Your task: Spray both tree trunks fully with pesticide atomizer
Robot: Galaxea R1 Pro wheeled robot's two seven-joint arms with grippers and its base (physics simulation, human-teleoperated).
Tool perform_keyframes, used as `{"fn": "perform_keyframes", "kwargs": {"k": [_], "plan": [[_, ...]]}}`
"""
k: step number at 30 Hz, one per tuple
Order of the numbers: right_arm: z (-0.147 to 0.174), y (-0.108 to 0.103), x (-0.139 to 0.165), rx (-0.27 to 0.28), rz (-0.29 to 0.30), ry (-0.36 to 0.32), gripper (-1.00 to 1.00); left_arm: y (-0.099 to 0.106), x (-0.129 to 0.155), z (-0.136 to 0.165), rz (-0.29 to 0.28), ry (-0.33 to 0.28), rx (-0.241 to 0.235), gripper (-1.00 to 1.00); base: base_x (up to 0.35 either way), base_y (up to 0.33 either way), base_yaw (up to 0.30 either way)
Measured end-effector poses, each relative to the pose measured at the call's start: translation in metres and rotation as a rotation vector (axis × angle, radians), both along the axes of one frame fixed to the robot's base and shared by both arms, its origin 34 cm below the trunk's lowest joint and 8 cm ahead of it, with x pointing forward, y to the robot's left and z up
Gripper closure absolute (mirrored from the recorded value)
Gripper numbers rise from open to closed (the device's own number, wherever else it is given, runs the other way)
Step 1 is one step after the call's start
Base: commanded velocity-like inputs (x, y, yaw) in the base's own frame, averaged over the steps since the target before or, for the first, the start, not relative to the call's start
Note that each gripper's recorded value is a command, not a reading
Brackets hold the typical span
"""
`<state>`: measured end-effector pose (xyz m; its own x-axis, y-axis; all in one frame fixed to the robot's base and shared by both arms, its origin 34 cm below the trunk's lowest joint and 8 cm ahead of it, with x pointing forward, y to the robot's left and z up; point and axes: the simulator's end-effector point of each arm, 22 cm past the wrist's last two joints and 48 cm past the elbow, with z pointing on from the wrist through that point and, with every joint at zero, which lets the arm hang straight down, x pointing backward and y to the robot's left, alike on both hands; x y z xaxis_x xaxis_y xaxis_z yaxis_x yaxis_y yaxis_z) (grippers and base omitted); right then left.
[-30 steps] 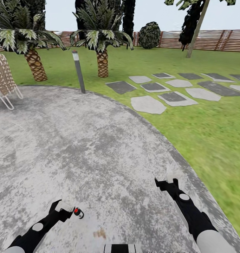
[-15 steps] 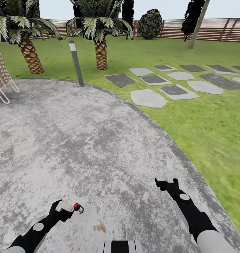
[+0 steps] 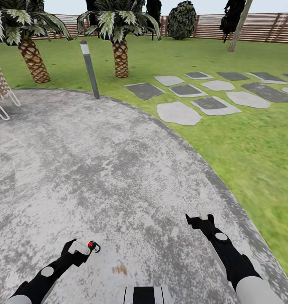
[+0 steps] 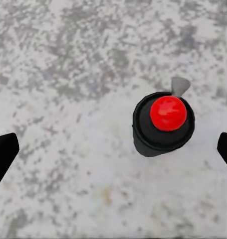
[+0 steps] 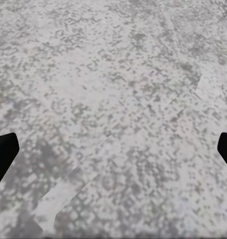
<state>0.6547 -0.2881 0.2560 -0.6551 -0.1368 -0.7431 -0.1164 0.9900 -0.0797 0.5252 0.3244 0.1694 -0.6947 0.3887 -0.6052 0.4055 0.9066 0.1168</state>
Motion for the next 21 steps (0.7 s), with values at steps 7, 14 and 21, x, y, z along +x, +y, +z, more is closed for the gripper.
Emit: {"fn": "perform_keyframes", "kwargs": {"k": [7,14,21], "plan": [[0.000,0.000,0.000,0.000,0.001,0.000,-1.00,-0.013,-0.003,-0.002,-0.116,0.030,0.007,-1.00,0.000,0.000,0.000],[-0.017,0.001,-0.008,0.000,0.002,0.031,-1.00,-0.013,-0.014,-0.015,-0.129,0.063,0.010,-1.00,0.000,0.000,0.000],[-0.032,0.001,-0.015,0.000,0.003,0.056,-1.00,-0.014,-0.024,-0.027,-0.129,0.090,0.008,-1.00,0.000,0.000,0.000]]}}
